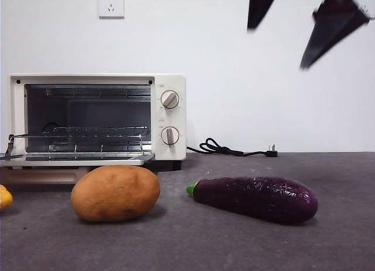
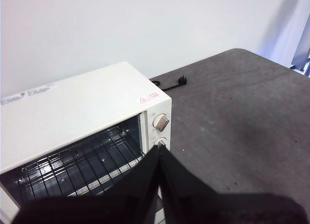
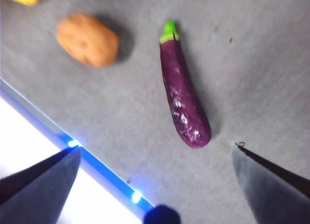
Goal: Take the eggplant from the table,put the eggplant in the oven
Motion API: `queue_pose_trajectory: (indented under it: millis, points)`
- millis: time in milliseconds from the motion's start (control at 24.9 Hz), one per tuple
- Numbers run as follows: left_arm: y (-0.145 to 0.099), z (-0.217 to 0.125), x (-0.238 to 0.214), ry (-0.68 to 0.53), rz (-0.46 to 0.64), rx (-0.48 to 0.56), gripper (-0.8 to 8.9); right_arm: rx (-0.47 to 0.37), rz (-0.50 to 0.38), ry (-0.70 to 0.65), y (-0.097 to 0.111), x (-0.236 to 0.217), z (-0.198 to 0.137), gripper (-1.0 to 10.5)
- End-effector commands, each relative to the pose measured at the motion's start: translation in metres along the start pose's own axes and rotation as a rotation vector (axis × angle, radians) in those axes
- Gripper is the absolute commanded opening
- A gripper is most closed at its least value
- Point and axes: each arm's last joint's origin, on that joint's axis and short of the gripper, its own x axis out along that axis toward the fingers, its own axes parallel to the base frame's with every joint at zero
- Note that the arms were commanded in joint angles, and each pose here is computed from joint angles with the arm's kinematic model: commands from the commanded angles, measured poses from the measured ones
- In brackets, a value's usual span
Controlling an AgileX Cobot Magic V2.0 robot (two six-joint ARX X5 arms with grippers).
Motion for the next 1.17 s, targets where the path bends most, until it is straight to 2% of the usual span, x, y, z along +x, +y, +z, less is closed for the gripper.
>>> queue_pose_trajectory:
  millis: [40,362,644,885,1006,1086,1126,1167]
  points:
    - [-0.002,-0.002,-0.005,-0.006,-0.001,-0.005,-0.05,0.000,0.004,0.095,-0.006,0.027,-0.001,5.3]
    - [-0.006,-0.001,-0.017,-0.036,0.003,0.006,-0.05,0.032,0.013,0.196,-0.021,0.087,-0.016,5.3]
    - [-0.007,-0.003,-0.017,-0.015,0.000,-0.002,-0.05,0.050,-0.008,0.168,-0.029,0.121,-0.033,5.3]
    - [-0.007,-0.003,-0.017,-0.015,-0.001,-0.002,-0.05,0.064,-0.033,0.159,-0.034,0.137,-0.032,5.3]
    - [-0.007,-0.004,-0.017,-0.007,-0.001,-0.005,-0.05,0.062,-0.036,0.155,-0.035,0.139,-0.032,3.4]
    - [-0.007,-0.005,-0.017,-0.001,-0.002,-0.007,-0.05,0.065,-0.036,0.157,-0.035,0.138,-0.032,3.3]
    - [-0.007,-0.005,-0.016,0.000,-0.001,-0.006,-0.05,0.066,-0.036,0.159,-0.034,0.138,-0.032,2.7]
    - [-0.006,-0.005,-0.016,0.000,-0.001,-0.006,-0.06,0.066,-0.035,0.159,-0.034,0.138,-0.032,1.5]
